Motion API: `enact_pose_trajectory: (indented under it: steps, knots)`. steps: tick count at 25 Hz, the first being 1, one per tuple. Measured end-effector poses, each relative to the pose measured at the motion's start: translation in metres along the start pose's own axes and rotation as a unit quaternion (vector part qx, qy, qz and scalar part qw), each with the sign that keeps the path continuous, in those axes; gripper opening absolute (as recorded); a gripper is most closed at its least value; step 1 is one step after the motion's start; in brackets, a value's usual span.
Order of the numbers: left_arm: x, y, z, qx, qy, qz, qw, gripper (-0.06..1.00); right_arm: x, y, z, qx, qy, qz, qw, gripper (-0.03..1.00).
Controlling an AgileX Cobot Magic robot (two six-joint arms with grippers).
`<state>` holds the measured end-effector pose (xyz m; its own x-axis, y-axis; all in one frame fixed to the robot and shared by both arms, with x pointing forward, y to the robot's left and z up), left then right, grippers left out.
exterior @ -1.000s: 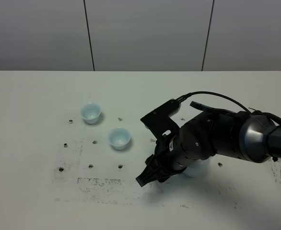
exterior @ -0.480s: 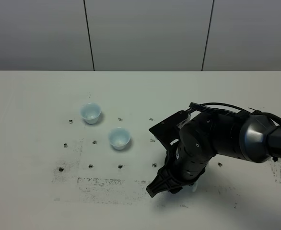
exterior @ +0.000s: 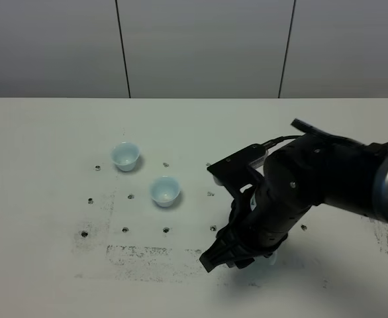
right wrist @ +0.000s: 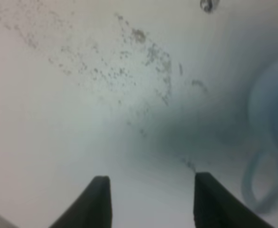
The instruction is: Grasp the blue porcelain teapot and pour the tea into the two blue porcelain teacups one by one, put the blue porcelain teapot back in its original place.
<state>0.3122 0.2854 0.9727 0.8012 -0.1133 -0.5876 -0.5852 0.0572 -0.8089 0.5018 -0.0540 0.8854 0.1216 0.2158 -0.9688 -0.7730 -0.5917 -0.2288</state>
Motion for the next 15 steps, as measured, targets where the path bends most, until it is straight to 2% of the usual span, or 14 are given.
enact_pose_trajectory:
  steps: [3, 7, 15]
  knots:
    - [0.000, 0.000, 0.000, 0.000, 0.000, 0.000, 1.000, 0.22, -0.014, 0.000, -0.010, 0.054, -0.002, -0.009, 0.999, 0.41]
    - [0.000, 0.000, 0.000, 0.000, 0.000, 0.000, 1.000, 0.22, -0.016, 0.001, -0.014, 0.066, 0.002, -0.009, 0.998, 0.41]
    - [0.000, 0.000, 0.000, 0.000, 0.000, 0.000, 1.000, 0.22, 0.012, 0.003, 0.011, 0.085, -0.047, -0.040, 0.994, 0.41]
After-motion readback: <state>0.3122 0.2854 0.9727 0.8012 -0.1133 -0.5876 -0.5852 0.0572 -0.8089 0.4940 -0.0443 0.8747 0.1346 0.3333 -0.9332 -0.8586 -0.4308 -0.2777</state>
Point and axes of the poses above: a point on each arm's last joint axis where the gripper is mounted, x pointing out along that axis toward the gripper, z along the wrist's bending axis when the last joint is at zero, y = z × x, the point moved 10 cm from there along x, pointing out along that axis toward the gripper, and after that the axes turned 3 degrees about -x, right-handed, at the moved point
